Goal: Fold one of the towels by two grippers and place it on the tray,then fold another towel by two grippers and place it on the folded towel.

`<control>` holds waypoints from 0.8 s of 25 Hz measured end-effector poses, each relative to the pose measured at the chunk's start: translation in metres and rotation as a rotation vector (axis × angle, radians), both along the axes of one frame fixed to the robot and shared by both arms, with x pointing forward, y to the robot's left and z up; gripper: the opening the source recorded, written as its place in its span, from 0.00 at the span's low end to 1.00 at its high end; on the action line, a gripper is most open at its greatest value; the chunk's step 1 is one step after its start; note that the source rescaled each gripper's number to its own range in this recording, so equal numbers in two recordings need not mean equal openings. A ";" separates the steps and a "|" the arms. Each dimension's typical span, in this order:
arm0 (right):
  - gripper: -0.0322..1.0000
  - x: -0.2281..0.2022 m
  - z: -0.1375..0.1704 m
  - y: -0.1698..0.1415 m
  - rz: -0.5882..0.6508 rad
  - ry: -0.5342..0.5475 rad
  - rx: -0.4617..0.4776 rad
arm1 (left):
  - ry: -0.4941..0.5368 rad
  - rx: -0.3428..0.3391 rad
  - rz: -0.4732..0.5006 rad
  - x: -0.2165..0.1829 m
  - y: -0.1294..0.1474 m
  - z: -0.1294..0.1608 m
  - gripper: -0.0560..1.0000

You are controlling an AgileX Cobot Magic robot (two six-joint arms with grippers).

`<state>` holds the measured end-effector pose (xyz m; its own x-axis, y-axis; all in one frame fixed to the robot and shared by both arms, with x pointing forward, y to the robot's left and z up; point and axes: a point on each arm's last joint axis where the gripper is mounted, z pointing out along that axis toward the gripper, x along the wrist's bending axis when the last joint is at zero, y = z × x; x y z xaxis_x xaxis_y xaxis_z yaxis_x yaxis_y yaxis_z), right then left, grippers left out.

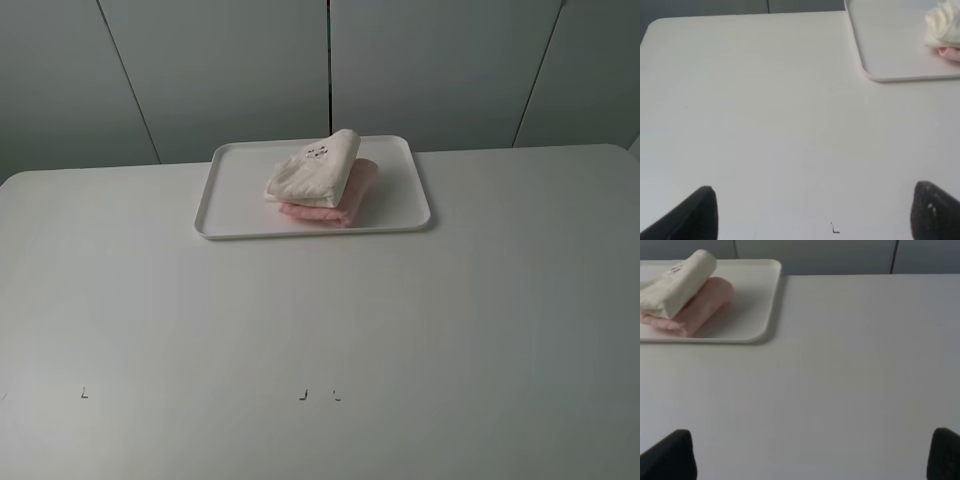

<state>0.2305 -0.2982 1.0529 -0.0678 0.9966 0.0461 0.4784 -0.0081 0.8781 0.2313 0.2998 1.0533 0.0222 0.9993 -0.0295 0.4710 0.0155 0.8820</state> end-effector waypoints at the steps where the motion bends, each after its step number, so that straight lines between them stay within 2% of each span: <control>1: 1.00 0.000 0.000 0.000 -0.005 0.000 0.000 | 0.000 0.000 0.008 0.000 0.000 0.000 1.00; 20: 1.00 0.000 0.000 0.000 -0.011 0.000 0.002 | 0.000 0.000 0.015 0.000 0.000 0.000 1.00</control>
<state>0.2305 -0.2981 1.0529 -0.0567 0.9972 0.0484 0.4784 -0.0154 0.8780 0.2313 0.2997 1.0533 0.0076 0.9995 -0.0295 0.4707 0.0224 0.8820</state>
